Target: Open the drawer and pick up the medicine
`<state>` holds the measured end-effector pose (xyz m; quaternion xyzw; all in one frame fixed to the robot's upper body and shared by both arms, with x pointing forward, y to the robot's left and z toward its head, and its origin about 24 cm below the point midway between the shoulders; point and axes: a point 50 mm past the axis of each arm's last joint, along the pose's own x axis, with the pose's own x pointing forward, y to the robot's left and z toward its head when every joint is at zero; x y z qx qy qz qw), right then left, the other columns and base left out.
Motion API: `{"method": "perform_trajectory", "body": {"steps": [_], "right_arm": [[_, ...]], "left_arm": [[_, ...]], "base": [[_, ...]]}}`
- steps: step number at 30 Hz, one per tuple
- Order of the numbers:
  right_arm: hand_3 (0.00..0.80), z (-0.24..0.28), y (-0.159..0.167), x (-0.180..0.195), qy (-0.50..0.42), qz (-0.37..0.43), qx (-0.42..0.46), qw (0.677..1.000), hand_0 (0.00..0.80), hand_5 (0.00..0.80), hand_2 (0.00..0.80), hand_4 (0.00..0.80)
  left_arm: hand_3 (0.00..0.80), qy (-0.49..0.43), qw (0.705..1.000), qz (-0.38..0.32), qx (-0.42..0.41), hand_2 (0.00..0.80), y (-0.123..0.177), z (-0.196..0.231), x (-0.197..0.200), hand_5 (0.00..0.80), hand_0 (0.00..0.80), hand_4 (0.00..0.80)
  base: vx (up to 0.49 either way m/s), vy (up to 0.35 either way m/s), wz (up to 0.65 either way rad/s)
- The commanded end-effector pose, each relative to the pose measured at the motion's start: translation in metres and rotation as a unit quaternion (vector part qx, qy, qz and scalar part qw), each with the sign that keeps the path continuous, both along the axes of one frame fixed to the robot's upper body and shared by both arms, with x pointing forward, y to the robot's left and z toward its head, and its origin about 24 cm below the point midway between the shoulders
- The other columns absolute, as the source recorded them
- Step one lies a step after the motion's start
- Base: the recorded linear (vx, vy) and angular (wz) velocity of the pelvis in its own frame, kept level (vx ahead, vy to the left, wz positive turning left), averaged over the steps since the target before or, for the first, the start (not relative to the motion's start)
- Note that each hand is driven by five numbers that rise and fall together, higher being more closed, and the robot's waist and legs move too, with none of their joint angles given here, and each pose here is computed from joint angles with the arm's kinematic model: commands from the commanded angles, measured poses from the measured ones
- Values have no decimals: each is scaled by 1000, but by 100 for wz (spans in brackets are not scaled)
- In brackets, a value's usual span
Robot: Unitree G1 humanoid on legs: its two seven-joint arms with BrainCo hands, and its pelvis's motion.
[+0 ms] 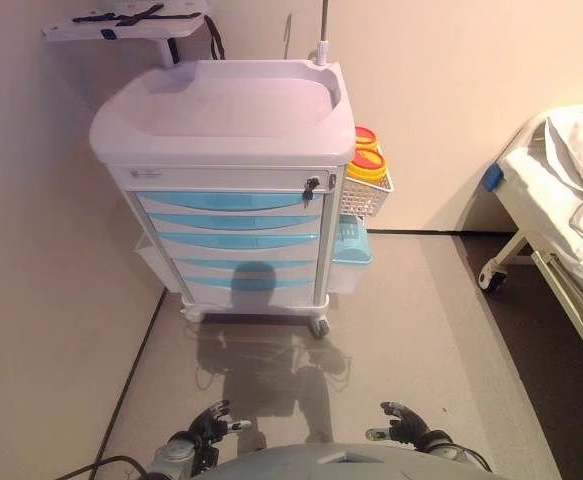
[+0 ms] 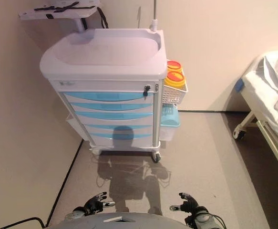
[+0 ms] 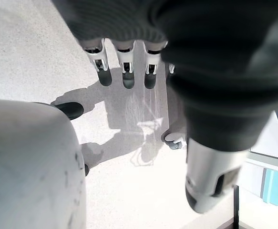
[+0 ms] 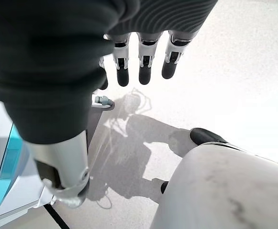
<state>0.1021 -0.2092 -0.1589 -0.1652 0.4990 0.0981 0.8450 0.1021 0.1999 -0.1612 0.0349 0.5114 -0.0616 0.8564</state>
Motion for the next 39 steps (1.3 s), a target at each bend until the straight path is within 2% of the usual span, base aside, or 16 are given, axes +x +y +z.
{"method": "perform_trajectory", "body": {"steps": [1,15,26,34,39], "right_arm": [[0,-2,19,8,1,17,23,1000,0,0,0,0],[0,-2,18,7,4,15,22,1000,0,0,0,0],[0,-2,12,4,1,-4,12,1000,0,0,0,0],[0,13,6,46,-66,-13,-1,998,0,0,0,0],[0,24,4,70,-114,-33,-3,993,0,0,0,0]], "left_arm": [[0,22,999,-17,-21,0,-15,-4,-2,0,0,0],[0,26,1000,-8,-12,0,-11,-4,-3,0,0,0],[0,14,999,44,-6,0,-3,-3,0,0,0,0],[0,-105,988,110,-26,0,4,23,68,0,0,0],[0,-213,963,159,-55,0,4,52,116,0,0,0]], "base": [[0,0,0],[0,0,0],[56,14,-1],[-138,70,-11],[-113,96,-20]]}}
